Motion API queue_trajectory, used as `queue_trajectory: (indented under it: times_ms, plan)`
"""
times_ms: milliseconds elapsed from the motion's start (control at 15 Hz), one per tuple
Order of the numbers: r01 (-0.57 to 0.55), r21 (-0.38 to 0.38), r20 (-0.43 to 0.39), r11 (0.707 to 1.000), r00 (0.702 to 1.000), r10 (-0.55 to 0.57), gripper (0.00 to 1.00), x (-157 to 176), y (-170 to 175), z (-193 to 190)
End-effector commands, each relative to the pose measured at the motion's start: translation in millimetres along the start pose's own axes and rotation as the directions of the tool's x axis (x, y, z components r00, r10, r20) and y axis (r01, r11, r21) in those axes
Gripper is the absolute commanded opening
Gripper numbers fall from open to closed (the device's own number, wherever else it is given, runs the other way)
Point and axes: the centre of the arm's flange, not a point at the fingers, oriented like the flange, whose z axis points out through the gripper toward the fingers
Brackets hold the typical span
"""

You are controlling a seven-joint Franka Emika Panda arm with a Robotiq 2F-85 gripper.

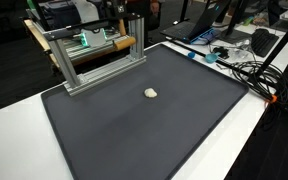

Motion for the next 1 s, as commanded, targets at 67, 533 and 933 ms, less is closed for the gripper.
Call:
queue_trajectory:
  times_ms: [67,533,933]
  plan:
    - [-0.058,0.013,-0.007,0.998,0.998,0.058,0.33,2.8,-2.8,-5.9]
    - [0.090,-0.020,0.068,0.996,0.994,-0.088,0.71,19.7,-6.4,-9.3]
    - [0.060,-0.006,0.044,0.998,0.997,-0.059,1.00,19.2,-4.4,-16.9]
